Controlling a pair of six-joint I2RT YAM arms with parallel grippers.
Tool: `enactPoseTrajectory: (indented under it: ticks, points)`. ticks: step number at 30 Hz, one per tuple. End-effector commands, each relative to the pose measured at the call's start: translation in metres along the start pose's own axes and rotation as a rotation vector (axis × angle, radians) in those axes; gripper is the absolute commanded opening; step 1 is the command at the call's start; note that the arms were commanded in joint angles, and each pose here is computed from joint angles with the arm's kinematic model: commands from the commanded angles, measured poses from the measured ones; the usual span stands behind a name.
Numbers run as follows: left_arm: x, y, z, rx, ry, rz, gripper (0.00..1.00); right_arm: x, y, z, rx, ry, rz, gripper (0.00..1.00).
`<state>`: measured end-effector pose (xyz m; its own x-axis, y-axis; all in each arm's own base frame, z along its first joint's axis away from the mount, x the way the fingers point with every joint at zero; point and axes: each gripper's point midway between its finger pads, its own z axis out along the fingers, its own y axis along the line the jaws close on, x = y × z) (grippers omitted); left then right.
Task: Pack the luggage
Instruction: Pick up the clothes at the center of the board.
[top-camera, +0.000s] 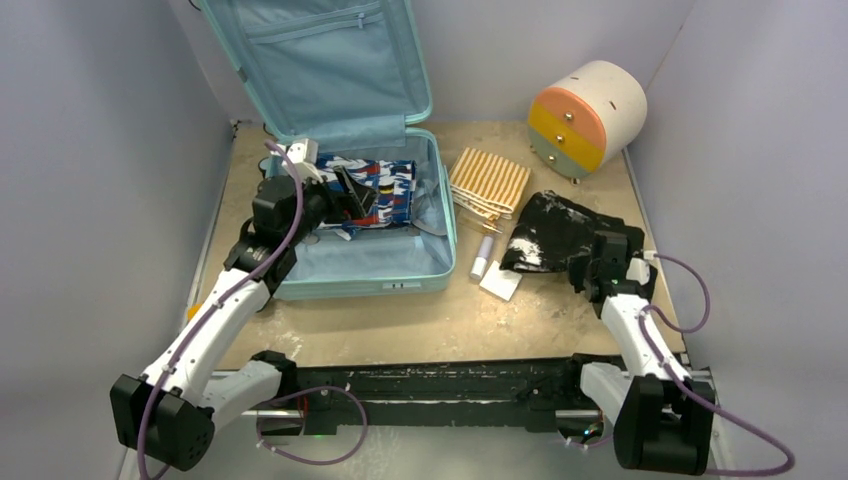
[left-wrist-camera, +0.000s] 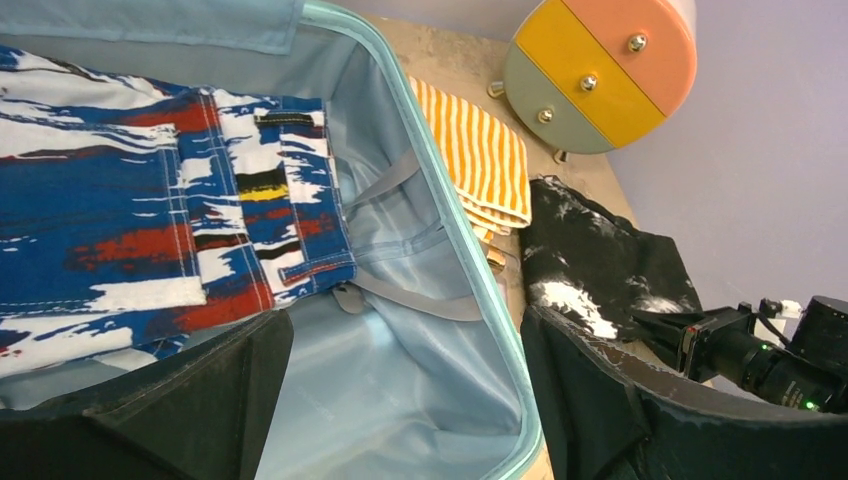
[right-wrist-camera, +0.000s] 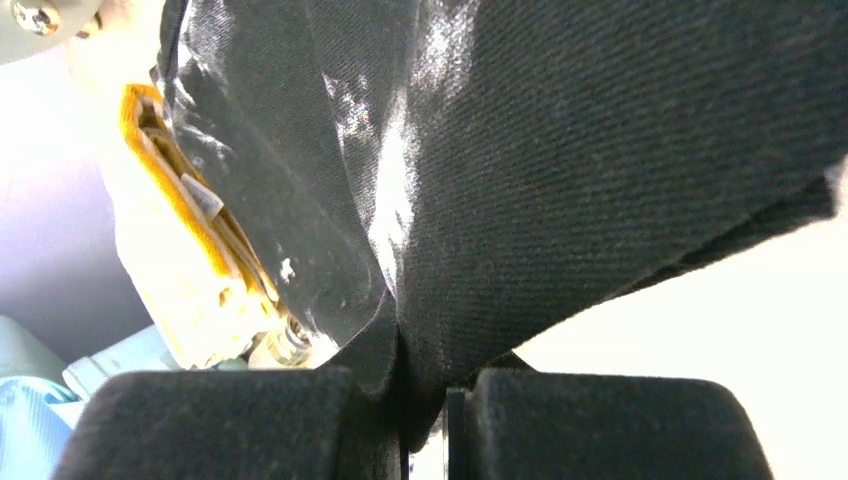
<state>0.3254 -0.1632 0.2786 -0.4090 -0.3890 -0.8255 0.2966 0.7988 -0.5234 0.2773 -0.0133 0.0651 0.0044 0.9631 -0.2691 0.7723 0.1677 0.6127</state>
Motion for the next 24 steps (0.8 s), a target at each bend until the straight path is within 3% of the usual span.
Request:
enactPoseTrajectory:
  ticks: [1,10,16,24]
  points:
    - [0.010,-0.013,0.008,0.087,0.033,-0.040,0.88,-0.003,0.020,-0.024,-0.049,0.028,-0.035,0.00]
    - [0.045,-0.070,0.031,0.348,0.179,-0.188,0.89,-0.009,0.041,-0.057,-0.163,0.038,-0.052,0.00]
    - [0.092,-0.122,0.049,0.341,0.301,-0.186,0.91,-0.003,0.040,-0.072,-0.211,0.068,-0.072,0.00]
    - [0.138,-0.182,0.068,0.320,0.431,-0.305,0.92,0.002,0.027,-0.085,-0.242,0.074,-0.099,0.00]
